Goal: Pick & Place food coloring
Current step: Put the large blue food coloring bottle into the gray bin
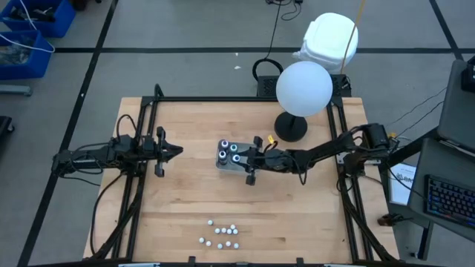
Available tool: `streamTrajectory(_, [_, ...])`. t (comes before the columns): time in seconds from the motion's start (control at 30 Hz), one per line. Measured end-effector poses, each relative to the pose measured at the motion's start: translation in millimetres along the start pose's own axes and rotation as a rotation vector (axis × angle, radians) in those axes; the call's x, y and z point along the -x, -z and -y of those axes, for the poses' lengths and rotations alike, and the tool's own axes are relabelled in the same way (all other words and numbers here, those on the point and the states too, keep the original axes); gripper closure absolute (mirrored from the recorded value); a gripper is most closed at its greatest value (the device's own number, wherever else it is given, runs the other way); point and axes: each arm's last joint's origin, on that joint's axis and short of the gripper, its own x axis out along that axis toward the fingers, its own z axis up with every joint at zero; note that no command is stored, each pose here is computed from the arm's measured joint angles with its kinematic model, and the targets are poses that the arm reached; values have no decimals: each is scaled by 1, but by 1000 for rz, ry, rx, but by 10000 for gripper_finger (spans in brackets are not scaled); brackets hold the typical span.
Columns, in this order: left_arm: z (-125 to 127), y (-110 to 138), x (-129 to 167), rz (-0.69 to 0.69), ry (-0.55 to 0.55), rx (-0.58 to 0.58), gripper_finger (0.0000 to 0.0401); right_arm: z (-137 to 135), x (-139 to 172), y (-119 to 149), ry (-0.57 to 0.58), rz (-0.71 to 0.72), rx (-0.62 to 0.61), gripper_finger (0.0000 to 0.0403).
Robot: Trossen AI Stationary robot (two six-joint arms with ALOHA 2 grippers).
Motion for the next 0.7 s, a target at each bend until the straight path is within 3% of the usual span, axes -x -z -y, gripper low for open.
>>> streamTrajectory(0.7, [0,-1,0,8,0,-7,359,3,-18,28,38,-60,-20,290])
